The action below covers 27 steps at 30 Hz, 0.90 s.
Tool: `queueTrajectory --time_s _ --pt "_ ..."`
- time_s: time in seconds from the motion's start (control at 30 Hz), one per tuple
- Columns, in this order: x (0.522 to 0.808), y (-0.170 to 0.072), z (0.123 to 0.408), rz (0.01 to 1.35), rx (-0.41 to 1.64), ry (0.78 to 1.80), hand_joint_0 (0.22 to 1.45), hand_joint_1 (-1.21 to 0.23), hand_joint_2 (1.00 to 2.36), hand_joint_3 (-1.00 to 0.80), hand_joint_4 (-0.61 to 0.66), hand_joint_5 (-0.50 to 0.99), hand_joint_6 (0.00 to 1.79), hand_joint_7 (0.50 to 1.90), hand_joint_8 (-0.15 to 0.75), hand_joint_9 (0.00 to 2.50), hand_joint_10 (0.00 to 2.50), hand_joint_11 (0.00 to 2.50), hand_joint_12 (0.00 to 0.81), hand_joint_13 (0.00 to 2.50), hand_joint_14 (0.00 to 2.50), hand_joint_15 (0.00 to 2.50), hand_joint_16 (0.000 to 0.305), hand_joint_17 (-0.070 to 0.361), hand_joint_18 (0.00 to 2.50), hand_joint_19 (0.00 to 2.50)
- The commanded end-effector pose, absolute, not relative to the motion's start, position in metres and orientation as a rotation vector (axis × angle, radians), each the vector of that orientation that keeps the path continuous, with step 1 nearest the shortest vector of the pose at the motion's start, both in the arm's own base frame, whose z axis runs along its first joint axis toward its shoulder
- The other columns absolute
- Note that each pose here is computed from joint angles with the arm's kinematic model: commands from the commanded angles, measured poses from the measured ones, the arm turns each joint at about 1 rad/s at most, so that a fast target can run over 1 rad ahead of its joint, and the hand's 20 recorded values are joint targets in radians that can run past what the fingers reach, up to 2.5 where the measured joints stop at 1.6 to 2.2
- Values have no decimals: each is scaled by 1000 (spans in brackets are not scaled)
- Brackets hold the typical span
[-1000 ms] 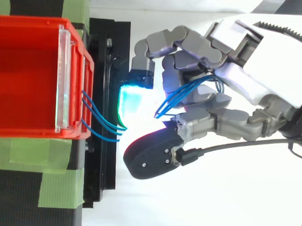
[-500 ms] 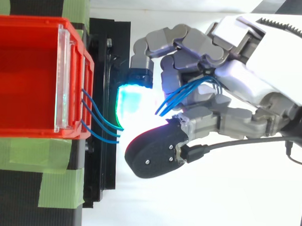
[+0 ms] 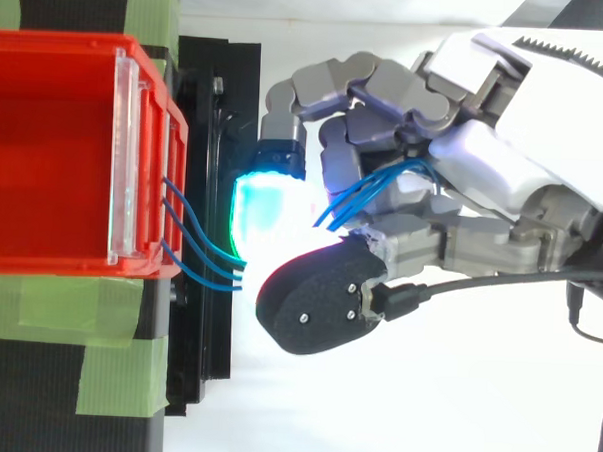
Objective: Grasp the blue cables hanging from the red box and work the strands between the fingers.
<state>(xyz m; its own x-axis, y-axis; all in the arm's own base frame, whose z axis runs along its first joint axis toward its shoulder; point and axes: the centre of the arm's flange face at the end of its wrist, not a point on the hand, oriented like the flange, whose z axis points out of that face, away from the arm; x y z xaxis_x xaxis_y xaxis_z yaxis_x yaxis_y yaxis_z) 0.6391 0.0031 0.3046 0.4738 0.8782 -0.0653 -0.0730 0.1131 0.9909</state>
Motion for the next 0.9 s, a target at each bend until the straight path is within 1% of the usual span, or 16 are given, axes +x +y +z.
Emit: queueTrajectory --time_s 0.0,0.07,0.17,0.27,0.3,0.37,0.43,0.47,0.5,0.53,0.57,0.6,0.7,0.73,0.87 --pt "639 4 305 735 1204 883 803 -674 1000 -1000 239 24 890 1186 376 674 2500 2465 418 998 2500 1322 45 102 1373 1281" --pt "639 4 305 699 1178 908 816 -688 1000 -1000 237 5 880 1188 376 674 2500 2465 418 998 2500 1322 45 102 1373 1281" --pt "640 4 306 699 1174 902 812 -704 1000 -1000 252 -62 925 1173 376 674 2500 2465 418 998 2500 1322 45 102 1373 1281" --pt "642 3 308 720 1177 878 752 -720 1000 -1000 269 -104 955 1151 376 674 2500 2465 418 998 2500 1322 45 102 1373 1281" --pt "642 3 308 721 1179 875 709 -722 1000 -1000 286 -115 947 1133 376 674 2500 2465 418 998 2500 1322 45 102 1373 1281" --pt "642 3 308 725 1180 872 697 -724 1000 -1000 296 -122 901 1130 376 674 2500 2465 418 998 2500 1322 45 102 1373 1281" --pt "642 3 307 723 1179 873 686 -731 1000 -1000 315 -114 750 1156 376 674 2500 2465 418 998 2500 1322 45 102 1373 1281" --pt "642 4 308 726 1179 872 684 -743 1000 -1000 316 -92 543 1210 376 674 2500 2465 418 998 2500 1322 45 102 1373 1281" --pt "642 3 308 723 1179 873 694 -765 1000 -1000 315 -56 258 1292 376 674 2500 2465 418 998 2500 1322 45 102 1373 1281" --pt "642 4 308 726 1180 873 696 -771 1000 -1000 307 -50 203 1304 376 674 2500 2465 418 998 2500 1322 45 102 1373 1281" --pt "642 4 308 726 1180 873 711 -791 1000 -1000 302 -40 64 1340 376 674 2500 2465 418 998 2500 1322 45 102 1373 1281" --pt "642 4 308 726 1180 873 718 -805 1000 -1000 298 -44 0 1355 376 674 2500 2465 418 998 2500 1322 45 102 1373 1281" --pt "642 4 308 726 1180 873 796 -855 1000 -1000 259 -107 1 1320 376 674 2500 2465 418 998 2500 1322 45 102 1373 1281" --pt "642 4 308 726 1180 873 808 -858 1000 -1000 254 -114 1 1318 376 674 2500 2465 418 998 2500 1322 45 102 1373 1281" --pt "642 4 308 726 1180 873 917 -862 1000 -1000 231 -132 0 1336 376 674 2500 2465 418 998 2500 1322 45 102 1373 1281"
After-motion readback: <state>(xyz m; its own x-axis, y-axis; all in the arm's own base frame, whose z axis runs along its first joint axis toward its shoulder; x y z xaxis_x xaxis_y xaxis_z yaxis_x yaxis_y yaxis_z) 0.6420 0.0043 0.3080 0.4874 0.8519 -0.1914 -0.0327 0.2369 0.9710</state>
